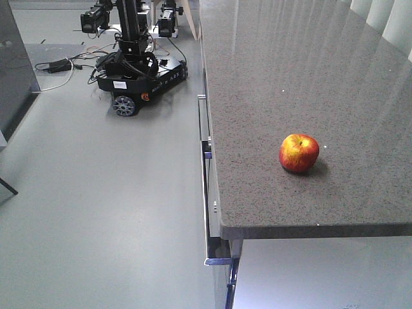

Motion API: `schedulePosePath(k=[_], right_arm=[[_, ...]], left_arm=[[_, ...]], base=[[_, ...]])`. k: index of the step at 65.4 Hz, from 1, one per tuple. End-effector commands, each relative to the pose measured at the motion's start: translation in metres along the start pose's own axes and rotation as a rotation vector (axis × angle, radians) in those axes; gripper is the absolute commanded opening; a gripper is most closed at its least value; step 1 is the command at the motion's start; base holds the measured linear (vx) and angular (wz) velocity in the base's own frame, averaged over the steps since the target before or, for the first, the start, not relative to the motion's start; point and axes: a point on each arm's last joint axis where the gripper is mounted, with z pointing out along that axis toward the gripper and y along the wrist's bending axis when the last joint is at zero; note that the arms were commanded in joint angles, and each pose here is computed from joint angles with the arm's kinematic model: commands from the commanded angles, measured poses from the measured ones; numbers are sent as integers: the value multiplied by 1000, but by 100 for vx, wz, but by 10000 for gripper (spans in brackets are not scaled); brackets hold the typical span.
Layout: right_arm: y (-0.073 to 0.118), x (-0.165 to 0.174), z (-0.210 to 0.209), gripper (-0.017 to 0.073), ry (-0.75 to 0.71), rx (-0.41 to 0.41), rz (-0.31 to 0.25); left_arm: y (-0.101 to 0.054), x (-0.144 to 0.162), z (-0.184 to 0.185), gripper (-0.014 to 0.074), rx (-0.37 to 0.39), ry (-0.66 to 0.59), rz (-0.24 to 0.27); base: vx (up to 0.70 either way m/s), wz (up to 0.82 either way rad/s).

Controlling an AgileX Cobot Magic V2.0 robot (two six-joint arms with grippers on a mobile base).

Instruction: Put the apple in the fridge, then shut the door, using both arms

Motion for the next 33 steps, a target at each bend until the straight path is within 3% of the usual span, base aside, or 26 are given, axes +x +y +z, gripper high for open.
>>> schedulePosePath(k=[1,33], right_arm=[[0,-8,-1,-2,-87,0,-8],[0,-11,-1,-2,-125,-2,-8]], left_arm=[[0,2,-1,-6,9,-61,-7],[0,2,-1,-6,9,-61,-7]], base=[[0,0],[0,0]])
